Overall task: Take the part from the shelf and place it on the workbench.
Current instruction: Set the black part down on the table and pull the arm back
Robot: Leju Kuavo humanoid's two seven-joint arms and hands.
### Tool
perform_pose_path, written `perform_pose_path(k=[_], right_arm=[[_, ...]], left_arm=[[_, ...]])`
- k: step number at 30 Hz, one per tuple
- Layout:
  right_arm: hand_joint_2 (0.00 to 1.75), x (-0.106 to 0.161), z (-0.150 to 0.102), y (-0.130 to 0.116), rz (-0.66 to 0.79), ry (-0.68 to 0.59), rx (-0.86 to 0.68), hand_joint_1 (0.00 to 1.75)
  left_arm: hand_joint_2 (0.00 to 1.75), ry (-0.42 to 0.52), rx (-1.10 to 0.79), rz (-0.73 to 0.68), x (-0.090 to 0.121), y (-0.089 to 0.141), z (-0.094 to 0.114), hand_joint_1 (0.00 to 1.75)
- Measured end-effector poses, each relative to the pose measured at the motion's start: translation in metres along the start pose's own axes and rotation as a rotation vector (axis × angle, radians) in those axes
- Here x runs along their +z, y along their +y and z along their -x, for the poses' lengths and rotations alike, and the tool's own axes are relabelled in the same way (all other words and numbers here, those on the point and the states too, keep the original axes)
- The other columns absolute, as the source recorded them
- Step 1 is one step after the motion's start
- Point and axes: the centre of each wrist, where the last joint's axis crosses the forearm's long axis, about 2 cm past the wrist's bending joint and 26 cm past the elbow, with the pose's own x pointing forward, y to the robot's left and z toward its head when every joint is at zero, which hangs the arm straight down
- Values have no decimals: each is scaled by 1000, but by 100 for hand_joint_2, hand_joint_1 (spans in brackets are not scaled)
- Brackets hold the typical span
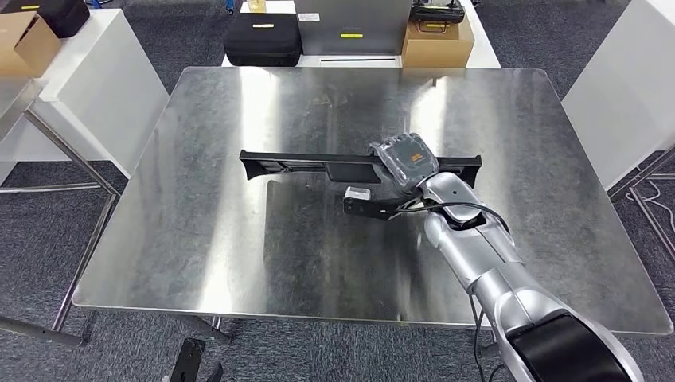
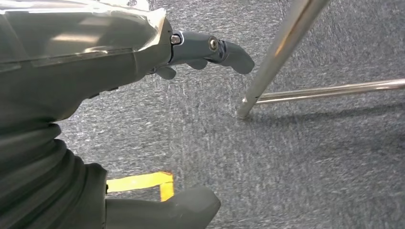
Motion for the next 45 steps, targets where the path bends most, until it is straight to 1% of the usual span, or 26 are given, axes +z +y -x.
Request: perform_pose_path(k=[3,6,7,11,13,15,17,22,24,29,34,39,42,45], right_arm=[[175,4,-3,6,-12,0,-10,162],[175,8,-5,12,-24,3,-16,162],[175,8,-4,12,-23,3,-15,162],[175,-2,-2,0,15,-7,-1,0],[175,3,-2,6,3,-1,-6,0],[175,14,-6,20,-30,5,-21,0],[175,21,-9,29,-51,7,-31,0],[175,21,-8,29,-56,10,-28,0],[175,18,-7,26,-48,8,-26,0],[175,3,-5,10,-8,-1,-11,0],[175,-2,-3,4,-26,4,-30,0],[175,-6,6,-3,-80,35,-87,0],[175,-4,15,-5,-90,61,-100,0],[175,4,26,-2,-103,95,-99,0]], left_arm=[[175,4,-6,-4,3,0,4,0],[175,-2,-41,-33,10,3,18,0],[175,-14,-55,-52,11,4,19,0],[175,-70,-65,-89,10,0,14,0],[87,-73,-60,-90,12,-3,16,0],[0,-59,-66,-91,17,-6,21,0],[0,-44,-73,-89,20,-7,26,0],[0,-22,-73,-95,21,-8,26,0],[0,-14,-79,-104,21,-7,25,0],[0,5,-82,-109,20,-5,25,0],[0,-3,-80,-105,17,-4,21,0],[0,-31,-71,-98,8,-4,8,0],[0,-36,-70,-100,6,-3,6,0],[0,-33,-69,-95,6,-3,6,0]])
